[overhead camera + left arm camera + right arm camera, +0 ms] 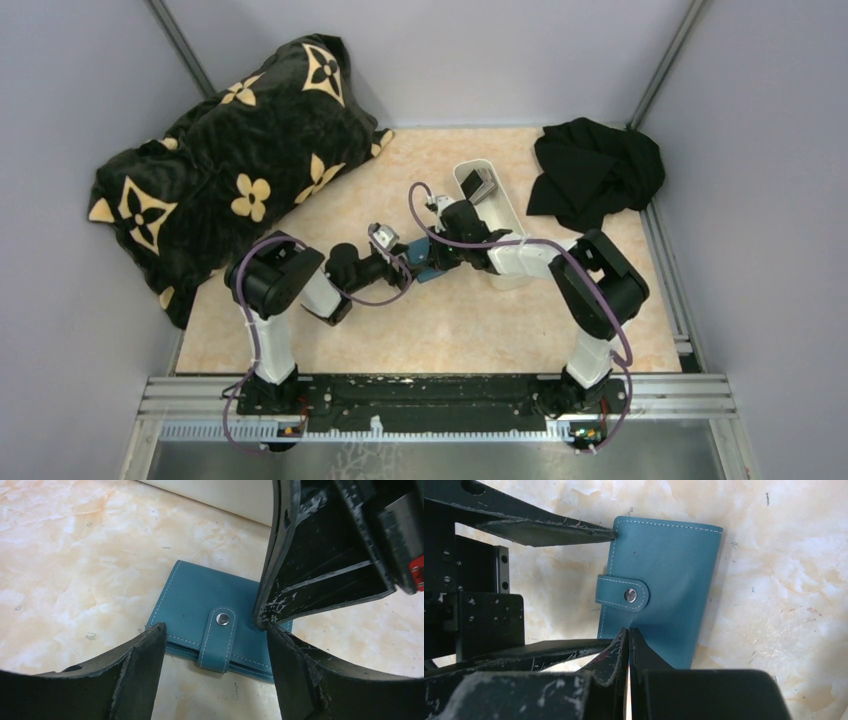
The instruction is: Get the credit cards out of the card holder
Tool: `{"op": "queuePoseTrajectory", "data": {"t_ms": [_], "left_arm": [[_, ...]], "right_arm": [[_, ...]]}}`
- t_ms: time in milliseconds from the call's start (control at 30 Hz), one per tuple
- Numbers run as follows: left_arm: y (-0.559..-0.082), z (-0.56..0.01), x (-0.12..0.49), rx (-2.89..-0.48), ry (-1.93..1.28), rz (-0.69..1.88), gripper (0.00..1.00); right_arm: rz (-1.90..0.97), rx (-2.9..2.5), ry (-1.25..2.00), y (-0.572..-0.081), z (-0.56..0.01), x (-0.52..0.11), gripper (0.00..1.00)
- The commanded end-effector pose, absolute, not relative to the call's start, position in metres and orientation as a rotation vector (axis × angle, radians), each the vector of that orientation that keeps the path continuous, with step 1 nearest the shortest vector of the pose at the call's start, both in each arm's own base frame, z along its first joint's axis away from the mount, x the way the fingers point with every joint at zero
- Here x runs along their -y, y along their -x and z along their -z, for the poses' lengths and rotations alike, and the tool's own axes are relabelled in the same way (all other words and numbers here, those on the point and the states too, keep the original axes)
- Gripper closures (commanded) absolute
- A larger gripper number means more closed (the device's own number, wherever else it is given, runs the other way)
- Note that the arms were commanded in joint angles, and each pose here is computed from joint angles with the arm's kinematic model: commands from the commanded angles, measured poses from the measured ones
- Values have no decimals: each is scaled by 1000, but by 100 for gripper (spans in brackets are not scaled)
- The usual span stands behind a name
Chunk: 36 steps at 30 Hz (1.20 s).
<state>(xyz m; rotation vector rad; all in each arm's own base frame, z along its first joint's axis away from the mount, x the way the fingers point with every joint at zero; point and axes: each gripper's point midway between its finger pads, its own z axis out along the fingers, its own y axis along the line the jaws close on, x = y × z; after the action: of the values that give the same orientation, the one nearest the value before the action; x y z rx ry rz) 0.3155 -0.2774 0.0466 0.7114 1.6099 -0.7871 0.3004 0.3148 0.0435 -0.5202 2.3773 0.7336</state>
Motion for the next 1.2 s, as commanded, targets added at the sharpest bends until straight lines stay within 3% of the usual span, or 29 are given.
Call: {"op": "queuePoseTrajectory", "data": {"t_ms": [0,333,833,900,967,1067,1167], "left_arm": [[-325,-59,280,-1527,-724,745,21],[-325,-64,295,-1444,-836,764,27],[-314,-29,296,-1627,-895,833,39],[-311,-22,294,-1651,-904,830,46],[-310,-18,293,-1665,-912,828,61],[-309,-14,293,-1680,-929,824,97],[-307,-10,291,-1692,-938,818,100]], "right_arm": [[-762,-2276,528,-309,-84,-319,100],[-723,-2291,484,-314,-79,-305,100],[-730,-2301,473,-312,-73,-300,100],[-730,-2303,473,-312,-72,-299,100],[-728,-2303,472,-312,-72,-299,100],[-733,-2302,475,-311,-72,-300,100],[-735,-2303,474,-311,-71,-300,100]]}}
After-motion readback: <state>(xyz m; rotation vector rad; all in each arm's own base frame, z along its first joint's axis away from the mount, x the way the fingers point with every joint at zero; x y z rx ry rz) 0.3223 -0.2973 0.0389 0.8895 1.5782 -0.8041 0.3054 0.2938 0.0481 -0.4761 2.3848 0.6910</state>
